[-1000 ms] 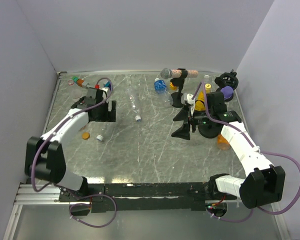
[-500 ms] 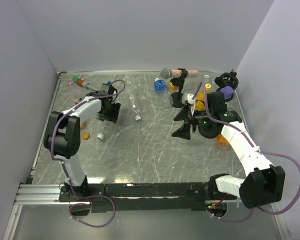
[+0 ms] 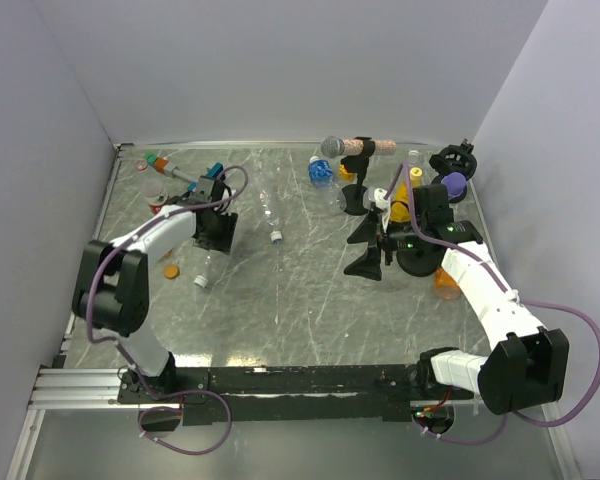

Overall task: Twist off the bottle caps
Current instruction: Pick up the plastic bottle from the corner of the board, then pass from the left arm to the right

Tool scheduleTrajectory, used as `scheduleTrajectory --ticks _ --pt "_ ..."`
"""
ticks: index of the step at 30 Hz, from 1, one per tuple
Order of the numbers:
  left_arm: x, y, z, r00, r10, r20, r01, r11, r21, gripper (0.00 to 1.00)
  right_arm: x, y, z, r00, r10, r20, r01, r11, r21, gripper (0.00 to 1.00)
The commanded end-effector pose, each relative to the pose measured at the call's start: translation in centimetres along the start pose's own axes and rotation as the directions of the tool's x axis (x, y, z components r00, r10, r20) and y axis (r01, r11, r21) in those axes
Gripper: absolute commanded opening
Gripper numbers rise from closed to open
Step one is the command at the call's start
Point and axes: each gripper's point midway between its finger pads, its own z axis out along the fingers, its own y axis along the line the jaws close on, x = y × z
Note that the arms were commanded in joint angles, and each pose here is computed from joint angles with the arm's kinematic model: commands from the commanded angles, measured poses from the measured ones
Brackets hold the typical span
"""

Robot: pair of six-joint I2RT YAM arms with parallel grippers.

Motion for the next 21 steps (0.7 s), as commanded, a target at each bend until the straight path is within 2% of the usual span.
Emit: scheduleTrajectory --ticks 1,3,5,8,10,16,21 --pt "-1.2 -2.9 -4.8 0.99 -0.027 0.137 0.008 0.99 0.14 0.34 -0.5 1.2 -0.2 0.996 -0.075 0.041 0.078 0.995 -0.068 0.99" --pt "-0.8 -4.9 -6.8 0.984 -0.026 0.178 -0.019 0.969 0.246 0.34 -0.3 2.4 -0.2 0.988 -0.14 0.07 0.148 0.981 -0.123 0.99" --pt "-0.1 -7.7 -9.0 0.977 -0.015 0.212 -0.07 0.92 0.386 0.34 0.0 3.9 -0.3 0.968 -0.223 0.112 0.241 0.954 -0.178 0.99" --pt "1.8 -12.5 -12.1 0.979 -0.015 0.204 -0.117 0.777 0.618 0.33 1.1 6.0 -0.4 0.94 -0.301 0.16 0.332 0.914 -0.231 0.99" --pt "3.0 -14.9 -13.7 0.984 -0.007 0.177 -0.124 0.684 0.718 0.33 1.6 6.4 -0.4 0.93 -0.325 0.17 0.359 0.902 -0.239 0.99" --pt "4.1 -20.0 -16.2 0.995 -0.049 0.092 -0.057 0.487 0.871 0.31 1.9 5.8 -0.4 0.923 -0.36 0.14 0.382 0.902 -0.2 0.99" --pt "1.9 -23.0 -18.4 0.98 -0.163 0.116 -0.045 0.385 0.922 0.29 0.5 4.1 -0.4 0.946 -0.303 0.113 0.317 0.939 -0.132 0.99"
